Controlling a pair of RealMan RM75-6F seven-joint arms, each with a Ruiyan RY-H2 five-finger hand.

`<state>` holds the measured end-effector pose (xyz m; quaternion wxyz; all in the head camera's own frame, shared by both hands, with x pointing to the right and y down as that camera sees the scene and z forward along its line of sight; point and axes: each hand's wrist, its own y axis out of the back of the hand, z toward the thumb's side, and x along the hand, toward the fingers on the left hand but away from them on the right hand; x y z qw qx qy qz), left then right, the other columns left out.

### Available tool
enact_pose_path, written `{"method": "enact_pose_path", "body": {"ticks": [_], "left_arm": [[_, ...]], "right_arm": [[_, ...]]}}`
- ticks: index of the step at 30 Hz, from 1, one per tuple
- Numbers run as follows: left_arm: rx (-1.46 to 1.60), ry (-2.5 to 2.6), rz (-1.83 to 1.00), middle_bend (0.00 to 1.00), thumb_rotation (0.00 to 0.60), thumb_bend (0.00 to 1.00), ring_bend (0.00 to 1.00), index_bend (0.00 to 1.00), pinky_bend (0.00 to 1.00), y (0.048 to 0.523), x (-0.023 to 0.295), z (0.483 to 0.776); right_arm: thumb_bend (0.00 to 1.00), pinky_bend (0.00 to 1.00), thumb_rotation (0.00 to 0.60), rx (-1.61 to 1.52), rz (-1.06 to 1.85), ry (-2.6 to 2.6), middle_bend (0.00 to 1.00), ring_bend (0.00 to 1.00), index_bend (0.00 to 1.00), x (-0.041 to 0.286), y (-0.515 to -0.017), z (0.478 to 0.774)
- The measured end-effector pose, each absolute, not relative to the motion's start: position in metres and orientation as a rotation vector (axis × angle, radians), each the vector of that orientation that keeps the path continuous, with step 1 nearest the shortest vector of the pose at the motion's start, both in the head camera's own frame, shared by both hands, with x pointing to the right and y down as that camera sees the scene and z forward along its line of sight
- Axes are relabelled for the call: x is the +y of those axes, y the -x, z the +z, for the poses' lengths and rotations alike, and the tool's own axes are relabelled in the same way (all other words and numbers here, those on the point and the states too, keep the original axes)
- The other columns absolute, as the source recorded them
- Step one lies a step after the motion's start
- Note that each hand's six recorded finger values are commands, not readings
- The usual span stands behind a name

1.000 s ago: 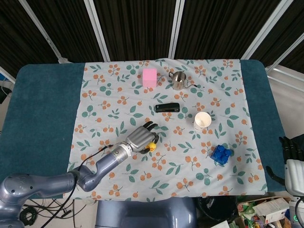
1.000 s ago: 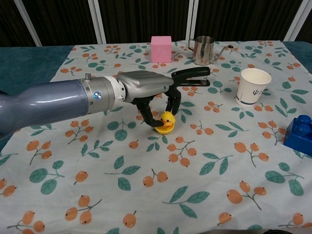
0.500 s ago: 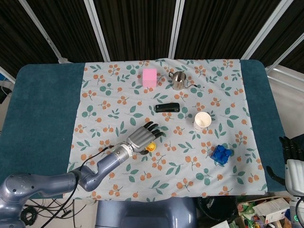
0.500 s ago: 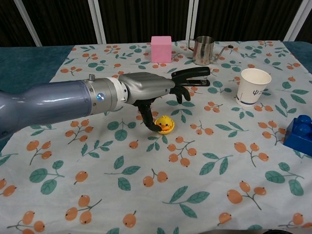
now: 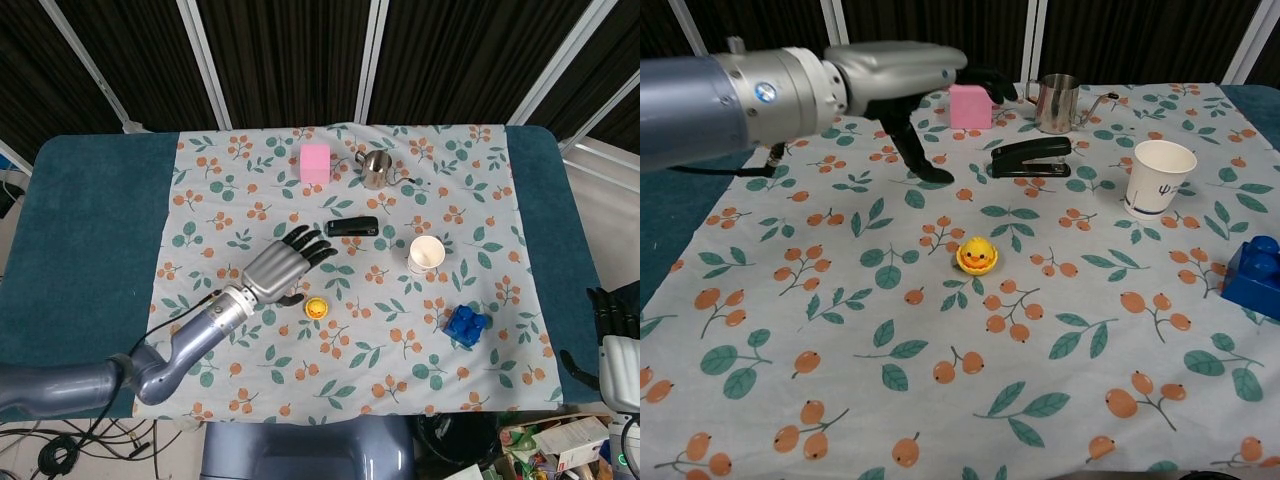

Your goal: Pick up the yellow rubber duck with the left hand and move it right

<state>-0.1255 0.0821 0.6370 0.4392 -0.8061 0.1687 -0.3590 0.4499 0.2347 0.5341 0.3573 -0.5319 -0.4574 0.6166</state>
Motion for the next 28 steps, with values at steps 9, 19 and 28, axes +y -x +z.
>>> {"method": "enact_pose_path", "body": {"ticks": [9,19,28], "left_arm": [[0.598,1.845,-1.011,0.06,0.6,0.21,0.0,0.08,0.0,0.235,0.082,0.58],[0.821,1.663,-1.296,0.03,0.6,0.21,0.0,0.06,0.0,0.378,0.148,0.563],[1.044,1.554,-1.321,0.03,0.6,0.21,0.0,0.06,0.0,0.457,0.181,0.547]], "right_arm": [[0.17,0.16,0.6,-1.179,1.582,1.374,0.06,0.09,0.07,0.234,-0.448,0.533],[0.17,0.16,0.6,-1.174,1.566,1.377,0.06,0.09,0.07,0.234,-0.446,0.533],[0.17,0.16,0.6,-1.162,1.535,1.392,0.06,0.09,0.07,0.234,-0.442,0.532]]}}
